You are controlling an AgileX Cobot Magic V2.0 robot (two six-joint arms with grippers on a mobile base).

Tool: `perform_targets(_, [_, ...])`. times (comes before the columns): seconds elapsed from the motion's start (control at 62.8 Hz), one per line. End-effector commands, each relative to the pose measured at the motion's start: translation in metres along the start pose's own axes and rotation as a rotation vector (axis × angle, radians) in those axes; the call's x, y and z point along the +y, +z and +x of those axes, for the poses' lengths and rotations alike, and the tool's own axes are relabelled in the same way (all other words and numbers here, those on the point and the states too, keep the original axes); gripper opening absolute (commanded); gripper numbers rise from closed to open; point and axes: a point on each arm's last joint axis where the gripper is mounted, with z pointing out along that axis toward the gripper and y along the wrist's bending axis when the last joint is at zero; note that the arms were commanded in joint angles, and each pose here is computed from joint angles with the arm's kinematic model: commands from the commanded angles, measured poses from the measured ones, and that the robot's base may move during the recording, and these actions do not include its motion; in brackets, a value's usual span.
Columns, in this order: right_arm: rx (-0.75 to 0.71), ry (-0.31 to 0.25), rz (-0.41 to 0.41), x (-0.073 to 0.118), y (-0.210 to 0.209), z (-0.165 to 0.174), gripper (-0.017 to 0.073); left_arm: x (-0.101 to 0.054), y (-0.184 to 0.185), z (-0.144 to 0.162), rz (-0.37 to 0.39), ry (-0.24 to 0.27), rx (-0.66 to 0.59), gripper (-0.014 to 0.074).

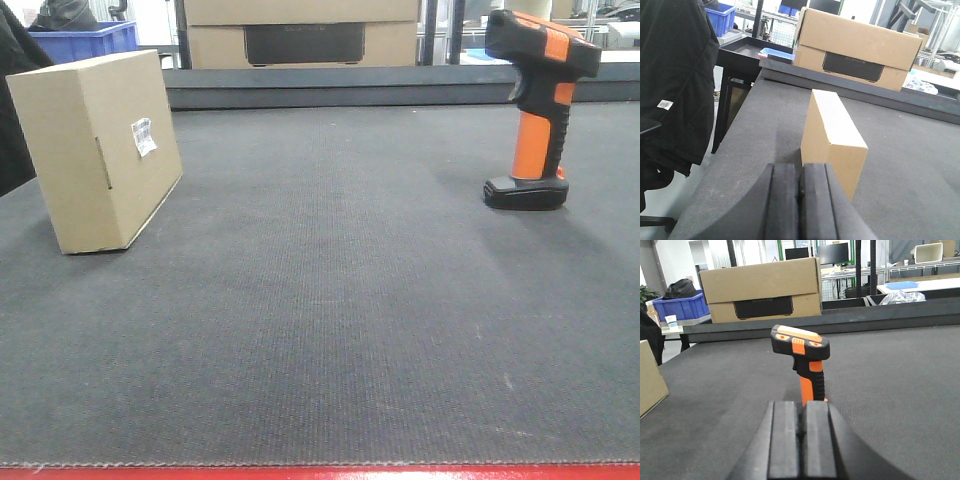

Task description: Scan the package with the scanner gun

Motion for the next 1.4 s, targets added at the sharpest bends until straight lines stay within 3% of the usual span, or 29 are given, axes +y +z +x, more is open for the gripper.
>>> perform_targets(0.0, [-0.012, -0.093, 0.021, -0.002, 0.000, -0.001, -0.0168, 0.000, -0.001, -0.002, 0.006, 0.004, -0.025, -0.0111])
perform_targets(0.048, [-0.071, -0.193, 0.044, -0.004, 0.001, -0.001, -0.0168, 0.000, -0.001, -0.002, 0.006, 0.004, -0.025, -0.0111])
perform_targets(0.143, [-0.120, -0.186, 0.049, -0.007, 0.001, 0.011, -0.0168, 0.000, -0.001, -0.002, 0.006, 0.004, -0.025, -0.0111])
perform_targets(0.303, [-0.065, -0.182, 0.054, -0.013, 0.002, 0.046, -0.0168, 0.000, -0.001, -0.002, 0.006, 0.004, -0.025, -0.0111])
perform_targets(1.386, [-0.030, -0.195, 0.050, -0.013, 0.002, 0.050, -0.0168, 0.000, -0.001, -0.002, 0.006, 0.004, -0.025, -0.0111])
